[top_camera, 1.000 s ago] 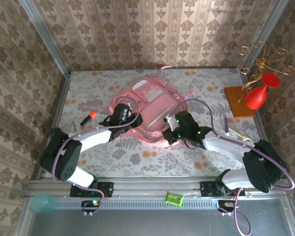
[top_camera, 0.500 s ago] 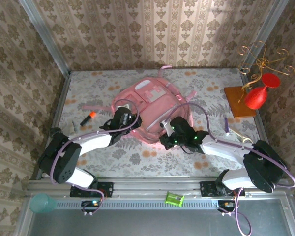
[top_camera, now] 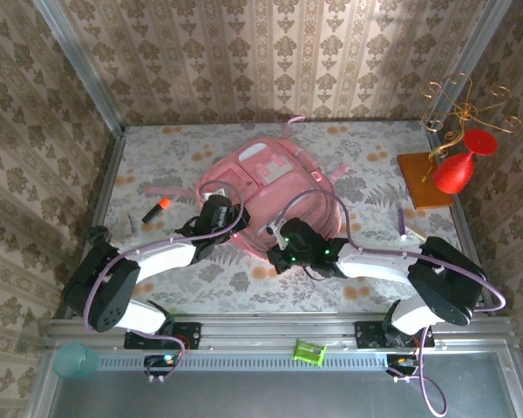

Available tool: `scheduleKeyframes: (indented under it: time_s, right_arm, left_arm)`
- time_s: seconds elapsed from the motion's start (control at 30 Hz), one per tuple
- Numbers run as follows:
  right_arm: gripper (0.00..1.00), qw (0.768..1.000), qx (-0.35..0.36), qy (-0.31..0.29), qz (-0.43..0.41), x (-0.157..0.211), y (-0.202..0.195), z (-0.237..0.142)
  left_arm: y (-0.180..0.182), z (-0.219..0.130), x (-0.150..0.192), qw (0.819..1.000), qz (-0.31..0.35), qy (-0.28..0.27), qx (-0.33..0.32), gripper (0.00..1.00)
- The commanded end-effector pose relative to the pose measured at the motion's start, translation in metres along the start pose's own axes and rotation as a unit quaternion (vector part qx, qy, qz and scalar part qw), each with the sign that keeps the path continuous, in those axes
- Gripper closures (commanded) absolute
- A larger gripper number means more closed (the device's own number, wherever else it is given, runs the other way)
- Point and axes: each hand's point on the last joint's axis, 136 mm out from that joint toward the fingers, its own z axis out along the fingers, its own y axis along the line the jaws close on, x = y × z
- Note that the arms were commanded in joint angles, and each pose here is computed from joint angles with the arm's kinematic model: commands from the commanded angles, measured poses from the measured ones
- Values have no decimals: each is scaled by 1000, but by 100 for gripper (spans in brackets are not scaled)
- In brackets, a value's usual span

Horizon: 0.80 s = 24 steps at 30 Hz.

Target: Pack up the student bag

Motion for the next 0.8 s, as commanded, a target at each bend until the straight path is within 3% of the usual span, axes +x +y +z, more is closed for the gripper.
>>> scheduleKeyframes:
  time_s: [0.0, 0.53, 0.77]
  right_arm:
    - [100, 998, -33, -44, 4, -29, 28, 4]
    - [100, 989, -41, -131, 46, -90, 50, 22]
    - [100, 973, -79, -203, 81, -121, 62, -4]
  left_arm:
    - [-18, -10, -7, 999, -19, -21, 27, 100]
    - [-21, -15, 4, 999, -16, -9, 37, 100]
    - [-13, -13, 9, 1000, -12, -8, 27, 100]
